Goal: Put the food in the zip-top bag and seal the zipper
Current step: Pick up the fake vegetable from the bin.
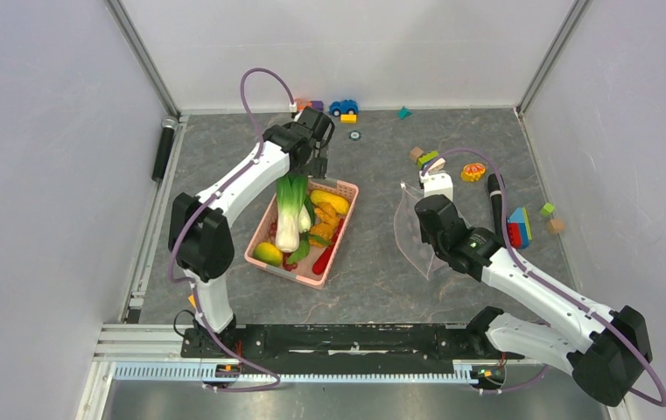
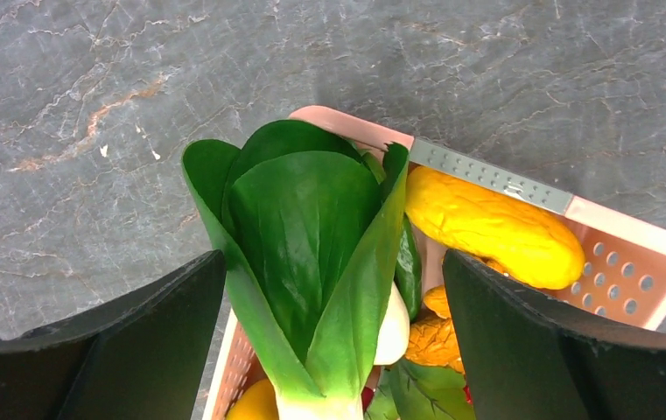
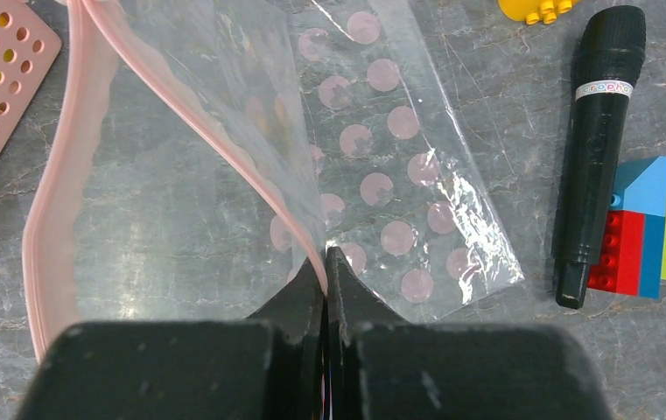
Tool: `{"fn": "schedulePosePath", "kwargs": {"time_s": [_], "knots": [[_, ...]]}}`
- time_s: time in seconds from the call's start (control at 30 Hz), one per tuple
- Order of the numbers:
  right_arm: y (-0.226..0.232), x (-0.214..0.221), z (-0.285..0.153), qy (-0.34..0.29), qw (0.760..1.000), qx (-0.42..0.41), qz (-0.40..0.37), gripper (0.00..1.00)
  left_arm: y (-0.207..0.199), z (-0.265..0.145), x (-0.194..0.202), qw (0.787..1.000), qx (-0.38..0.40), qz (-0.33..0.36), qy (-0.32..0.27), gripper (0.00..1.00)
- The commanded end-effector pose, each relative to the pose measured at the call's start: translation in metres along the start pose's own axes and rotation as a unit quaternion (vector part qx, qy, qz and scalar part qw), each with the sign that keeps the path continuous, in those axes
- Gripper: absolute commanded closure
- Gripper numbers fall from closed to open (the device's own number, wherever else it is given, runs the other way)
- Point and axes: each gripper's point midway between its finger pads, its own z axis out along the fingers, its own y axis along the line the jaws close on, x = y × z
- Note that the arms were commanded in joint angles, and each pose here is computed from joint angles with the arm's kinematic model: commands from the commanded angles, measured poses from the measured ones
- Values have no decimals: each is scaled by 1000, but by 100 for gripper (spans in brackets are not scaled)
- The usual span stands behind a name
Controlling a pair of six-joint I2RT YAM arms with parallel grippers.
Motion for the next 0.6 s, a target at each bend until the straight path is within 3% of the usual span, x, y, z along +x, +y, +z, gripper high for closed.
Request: {"fn": "schedulePosePath", "kwargs": {"time_s": [0.0, 0.57], "knots": [[-6, -3, 0, -8, 1000, 16, 2, 100, 6, 6, -10, 1000, -20, -7, -7, 0], [-5, -2, 1, -8, 1000, 13, -3, 100, 20, 36, 11, 997, -75, -25, 20, 5]]}}
